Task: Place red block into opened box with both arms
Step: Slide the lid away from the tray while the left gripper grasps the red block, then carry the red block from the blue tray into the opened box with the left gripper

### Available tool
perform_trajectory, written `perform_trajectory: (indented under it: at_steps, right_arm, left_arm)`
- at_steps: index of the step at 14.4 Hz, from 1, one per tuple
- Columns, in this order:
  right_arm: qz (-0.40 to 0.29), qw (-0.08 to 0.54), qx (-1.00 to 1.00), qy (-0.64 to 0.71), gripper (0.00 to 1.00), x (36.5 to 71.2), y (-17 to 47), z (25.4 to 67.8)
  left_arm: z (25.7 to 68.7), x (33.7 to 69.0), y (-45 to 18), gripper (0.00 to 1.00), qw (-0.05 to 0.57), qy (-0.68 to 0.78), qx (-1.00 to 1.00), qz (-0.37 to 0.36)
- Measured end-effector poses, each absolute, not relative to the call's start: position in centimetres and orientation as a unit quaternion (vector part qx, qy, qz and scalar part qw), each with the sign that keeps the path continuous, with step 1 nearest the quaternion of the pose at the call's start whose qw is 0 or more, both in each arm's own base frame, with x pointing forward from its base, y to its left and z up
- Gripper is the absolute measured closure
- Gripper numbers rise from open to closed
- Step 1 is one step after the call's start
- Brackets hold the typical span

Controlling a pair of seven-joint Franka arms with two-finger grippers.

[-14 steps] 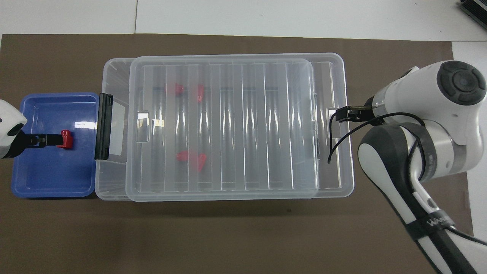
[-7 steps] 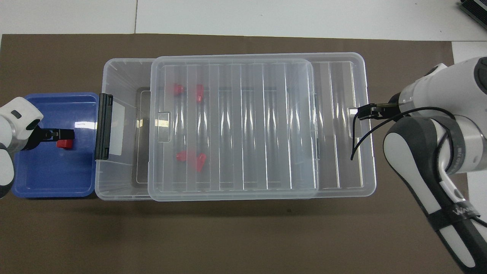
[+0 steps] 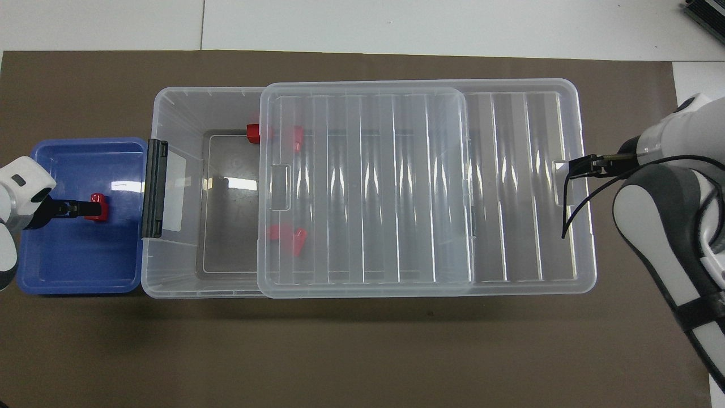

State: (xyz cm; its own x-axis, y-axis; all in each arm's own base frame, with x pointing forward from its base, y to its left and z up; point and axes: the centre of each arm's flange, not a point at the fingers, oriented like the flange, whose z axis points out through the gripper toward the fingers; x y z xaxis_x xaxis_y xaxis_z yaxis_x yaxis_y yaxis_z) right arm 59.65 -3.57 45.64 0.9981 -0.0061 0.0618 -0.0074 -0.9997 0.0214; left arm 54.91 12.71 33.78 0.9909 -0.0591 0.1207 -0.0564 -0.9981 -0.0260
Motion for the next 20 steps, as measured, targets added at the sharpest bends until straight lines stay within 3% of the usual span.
perform_trajectory:
  at_steps: [9, 11, 16, 20]
  right_arm:
    - [0.030, 0.012, 0.999, -0.009, 0.00, 59.4, -6.7, 45.6]
    - [0.030, 0.012, 0.999, -0.010, 0.00, 59.4, -6.7, 45.6]
    - [0.037, 0.013, 0.999, -0.008, 0.00, 59.4, -6.5, 46.4]
    - [0.042, 0.014, 0.999, -0.005, 0.00, 58.0, -5.5, 50.0]
  left_arm:
    - [30.9, 54.3, 12.1, 0.01, 0.011, 0.032, -0.997, -0.071]
    - [30.8, 54.2, 12.1, 0.07, 0.011, 0.033, -0.997, -0.072]
    - [30.8, 54.4, 11.3, 0.66, 0.011, 0.042, -0.996, -0.072]
    - [31.5, 54.8, 11.1, 0.66, 0.006, 0.047, -0.997, -0.054]
